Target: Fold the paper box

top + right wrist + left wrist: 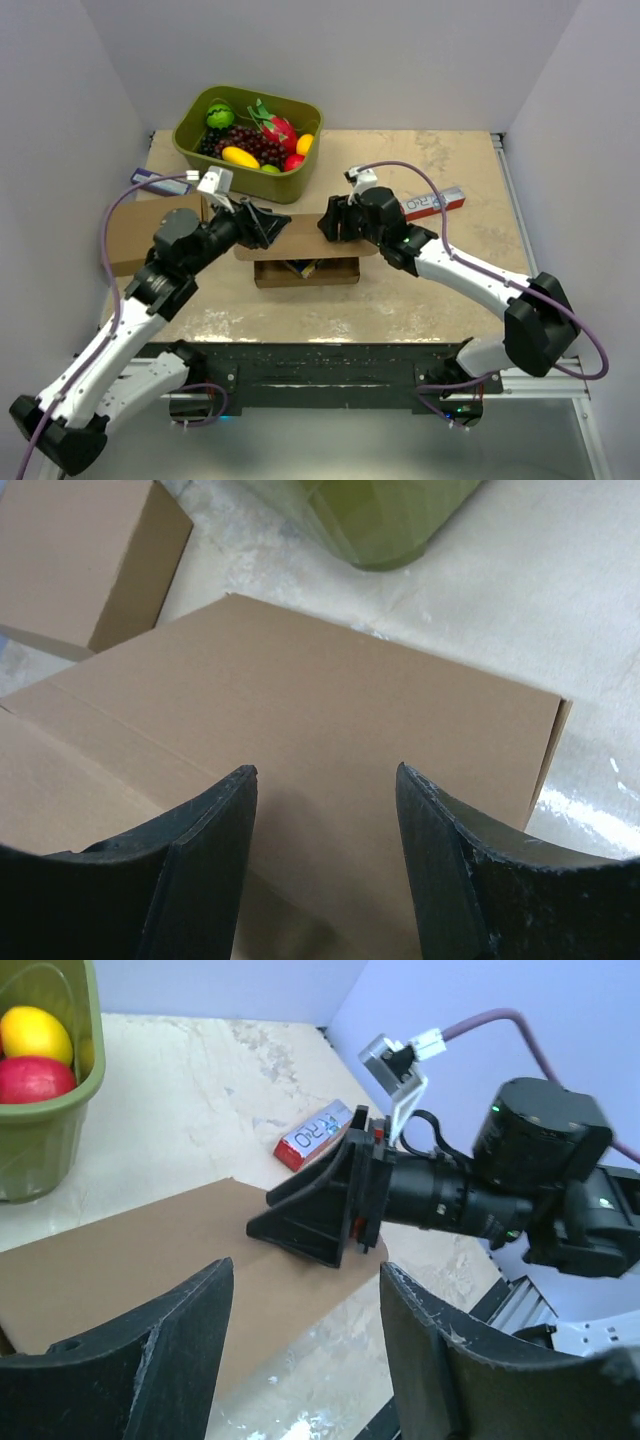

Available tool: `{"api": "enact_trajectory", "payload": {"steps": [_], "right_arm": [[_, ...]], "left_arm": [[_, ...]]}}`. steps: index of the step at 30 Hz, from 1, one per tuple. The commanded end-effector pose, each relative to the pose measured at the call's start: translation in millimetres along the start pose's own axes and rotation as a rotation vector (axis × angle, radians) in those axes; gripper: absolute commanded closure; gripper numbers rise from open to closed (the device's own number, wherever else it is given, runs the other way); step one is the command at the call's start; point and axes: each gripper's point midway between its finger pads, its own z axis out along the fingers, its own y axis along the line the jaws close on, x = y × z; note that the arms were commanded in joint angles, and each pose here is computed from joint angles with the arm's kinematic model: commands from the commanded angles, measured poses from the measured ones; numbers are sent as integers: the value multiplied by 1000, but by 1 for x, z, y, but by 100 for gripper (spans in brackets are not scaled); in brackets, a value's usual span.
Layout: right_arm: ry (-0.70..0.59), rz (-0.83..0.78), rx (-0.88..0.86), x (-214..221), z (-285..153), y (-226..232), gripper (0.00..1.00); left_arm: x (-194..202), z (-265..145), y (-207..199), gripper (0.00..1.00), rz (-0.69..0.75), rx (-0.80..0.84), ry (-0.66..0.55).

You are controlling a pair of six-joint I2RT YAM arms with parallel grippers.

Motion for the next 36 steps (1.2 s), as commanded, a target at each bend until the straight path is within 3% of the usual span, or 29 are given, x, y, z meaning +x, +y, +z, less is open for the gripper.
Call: {"api": "enact_trajectory", "payload": {"steps": [1, 4, 8, 14, 16, 20, 26, 29, 36], "right_arm": [[-66, 18, -10, -14, -12, 5, 40], [-46, 18, 5, -3, -15, -1, 40], [4, 40, 25, 27, -16, -12, 40], [117, 60, 86, 88, -15, -37, 40], [127, 64, 83, 92, -17, -38, 40], [108, 54, 62, 79, -22, -31, 38], [91, 9, 102, 61, -36, -35, 12], [102, 22, 109, 60, -37, -44, 7], [91, 76, 78, 50, -22, -62, 11]], "left_arm": [[26, 46, 18, 36, -12, 22, 20], [76, 61, 43, 38, -76, -4, 103], [153, 45, 87, 40, -135, -103, 210], [209, 16, 115, 40, -173, -174, 285], [208, 15, 115, 40, -165, -176, 281], [167, 30, 103, 38, -89, -157, 219], [111, 39, 93, 29, 37, -181, 136], [100, 39, 103, 23, 75, -239, 130], [101, 30, 128, 18, 13, -279, 149]]}}
